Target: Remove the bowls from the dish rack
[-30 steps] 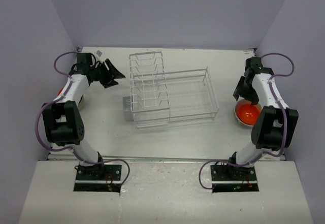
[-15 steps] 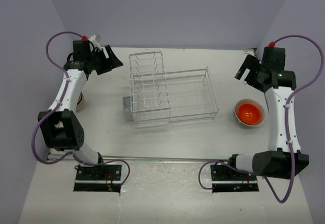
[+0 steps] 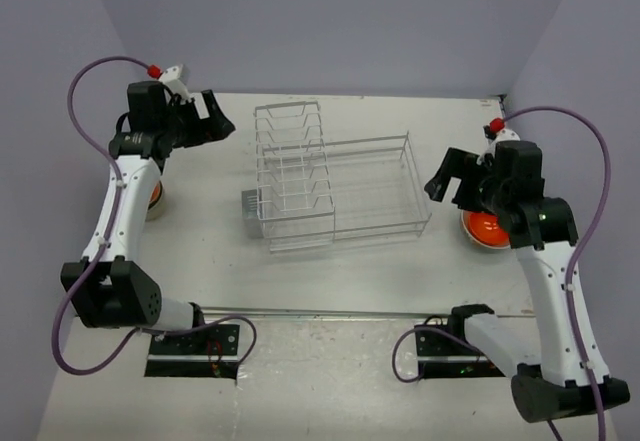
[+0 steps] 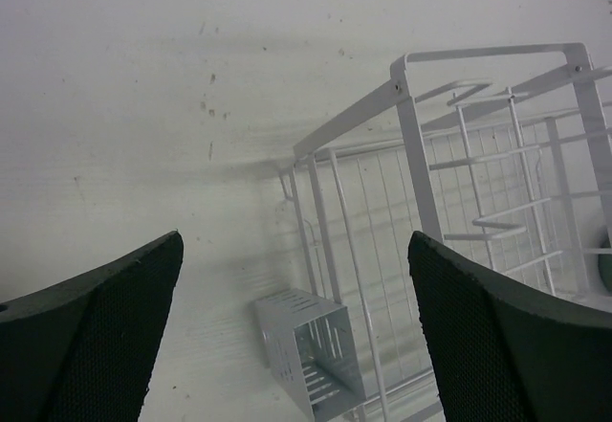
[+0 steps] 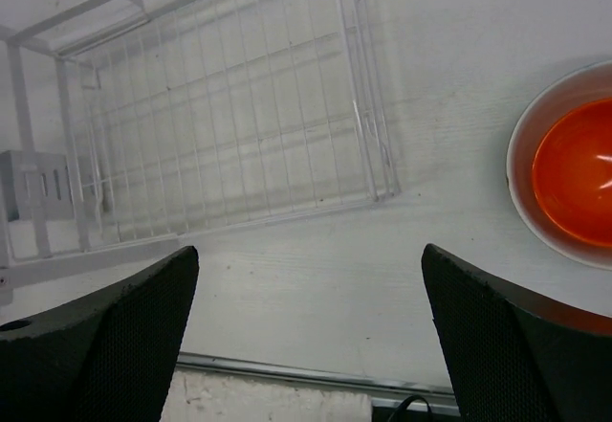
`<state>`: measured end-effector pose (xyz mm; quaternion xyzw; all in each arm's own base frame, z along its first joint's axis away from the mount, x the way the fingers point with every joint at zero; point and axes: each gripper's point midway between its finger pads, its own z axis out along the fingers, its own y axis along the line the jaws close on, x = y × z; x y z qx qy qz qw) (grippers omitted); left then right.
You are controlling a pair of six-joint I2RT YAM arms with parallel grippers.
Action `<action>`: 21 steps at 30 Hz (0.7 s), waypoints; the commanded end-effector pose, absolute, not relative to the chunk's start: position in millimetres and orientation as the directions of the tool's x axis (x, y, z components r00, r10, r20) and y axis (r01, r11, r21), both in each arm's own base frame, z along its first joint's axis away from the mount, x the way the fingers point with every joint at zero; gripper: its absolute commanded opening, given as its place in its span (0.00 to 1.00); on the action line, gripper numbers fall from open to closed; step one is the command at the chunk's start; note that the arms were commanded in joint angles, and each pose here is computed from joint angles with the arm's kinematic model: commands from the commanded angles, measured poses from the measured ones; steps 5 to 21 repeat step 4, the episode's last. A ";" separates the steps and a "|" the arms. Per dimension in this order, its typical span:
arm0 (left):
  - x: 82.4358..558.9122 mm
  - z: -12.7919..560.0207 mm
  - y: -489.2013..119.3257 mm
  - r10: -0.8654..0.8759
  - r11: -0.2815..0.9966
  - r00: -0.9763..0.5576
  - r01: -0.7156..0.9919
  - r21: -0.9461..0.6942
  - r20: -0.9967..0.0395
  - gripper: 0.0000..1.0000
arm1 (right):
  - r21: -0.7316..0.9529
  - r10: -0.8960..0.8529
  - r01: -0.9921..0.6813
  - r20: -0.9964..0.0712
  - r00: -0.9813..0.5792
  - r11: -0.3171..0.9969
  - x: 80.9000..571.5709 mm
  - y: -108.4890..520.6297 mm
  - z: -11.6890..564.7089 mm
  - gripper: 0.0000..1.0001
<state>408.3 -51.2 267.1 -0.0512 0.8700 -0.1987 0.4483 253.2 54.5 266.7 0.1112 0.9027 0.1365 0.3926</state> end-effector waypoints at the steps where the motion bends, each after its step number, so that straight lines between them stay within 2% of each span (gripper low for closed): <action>1: 394.5 270.4 -51.8 -0.231 0.927 -0.576 0.114 -0.358 -0.784 1.00 | 0.350 0.295 0.043 -0.711 -0.638 0.936 233.5 63.1 278.0 0.99; 4: 385.7 272.0 -51.4 -0.246 0.926 -0.563 0.105 -0.363 -0.789 1.00 | 0.359 0.290 0.021 -0.716 -0.635 0.933 220.8 66.3 277.5 0.99; 21: 385.7 272.0 -51.4 -0.246 0.926 -0.563 0.105 -0.363 -0.789 1.00 | 0.359 0.290 0.021 -0.716 -0.635 0.933 220.8 66.3 277.5 0.99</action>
